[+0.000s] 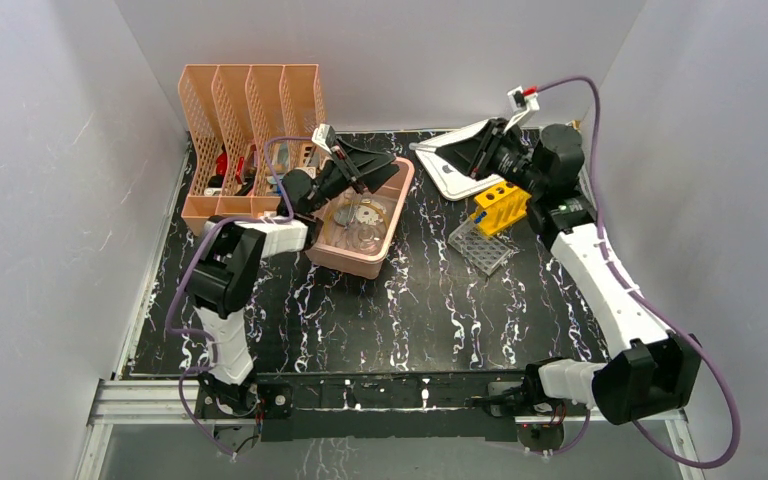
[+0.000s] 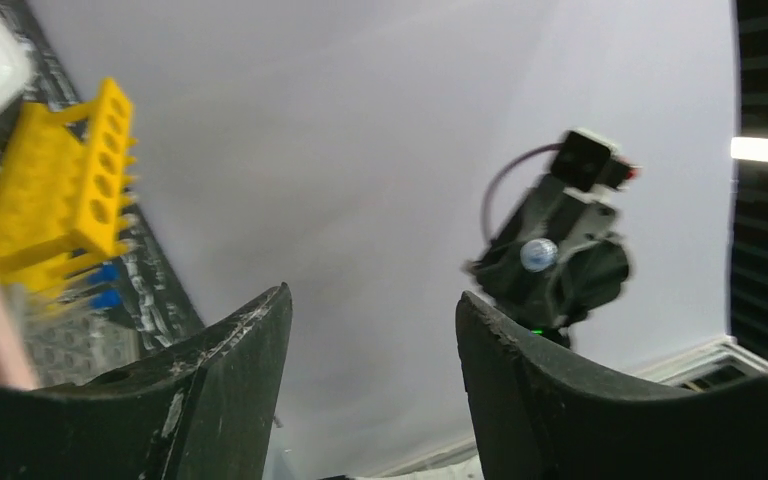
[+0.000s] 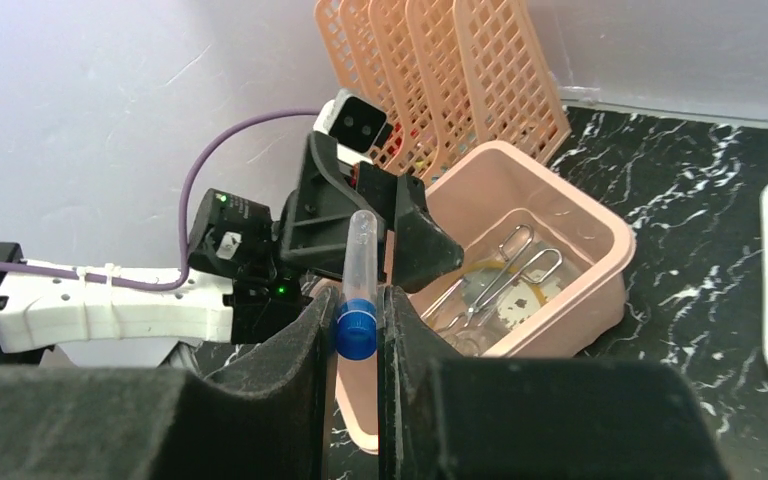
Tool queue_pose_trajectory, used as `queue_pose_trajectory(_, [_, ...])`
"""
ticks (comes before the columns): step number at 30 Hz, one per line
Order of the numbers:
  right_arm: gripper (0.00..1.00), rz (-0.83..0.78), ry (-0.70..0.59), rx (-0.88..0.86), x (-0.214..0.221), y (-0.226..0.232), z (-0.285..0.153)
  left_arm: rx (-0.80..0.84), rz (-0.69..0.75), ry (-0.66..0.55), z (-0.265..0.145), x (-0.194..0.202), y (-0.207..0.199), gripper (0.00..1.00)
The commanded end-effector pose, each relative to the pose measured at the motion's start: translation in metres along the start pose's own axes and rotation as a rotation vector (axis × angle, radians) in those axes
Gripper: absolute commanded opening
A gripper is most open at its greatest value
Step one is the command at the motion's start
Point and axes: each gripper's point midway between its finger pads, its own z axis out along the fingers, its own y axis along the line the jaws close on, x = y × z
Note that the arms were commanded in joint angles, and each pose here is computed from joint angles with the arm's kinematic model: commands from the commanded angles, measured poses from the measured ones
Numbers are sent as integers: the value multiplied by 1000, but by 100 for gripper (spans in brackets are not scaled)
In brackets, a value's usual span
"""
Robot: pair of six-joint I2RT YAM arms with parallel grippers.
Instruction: Organize the chemistry lab equipment
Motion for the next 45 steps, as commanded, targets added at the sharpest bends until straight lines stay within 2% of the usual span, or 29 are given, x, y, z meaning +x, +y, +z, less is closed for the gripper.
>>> queue_pose_trajectory(1, [10,-148,14,117,-35,17,-26,-65,215,84,-4,3,-19,60])
queue_pose_trajectory(5, [10,-156,116,272,-16,-13,-38,-279,377,109,-8,-5,-4,59])
queue_pose_trajectory(9, [10,-113,283,417,24,-51,-49,-370,483,129,-16,-9,-9,59])
queue_pose_trajectory(13, [6,-74,398,554,54,-85,-61,-384,502,149,-20,-6,-12,59])
queue_pose_trajectory(22, [6,-51,586,688,90,-121,-76,-417,499,152,-30,-2,-1,59])
queue_pose_trajectory(33, [7,-93,733,775,134,-139,-78,-410,477,174,-34,5,11,56])
queue_pose_trajectory(45, [6,-153,737,821,148,-162,-59,-448,504,186,-41,6,17,56])
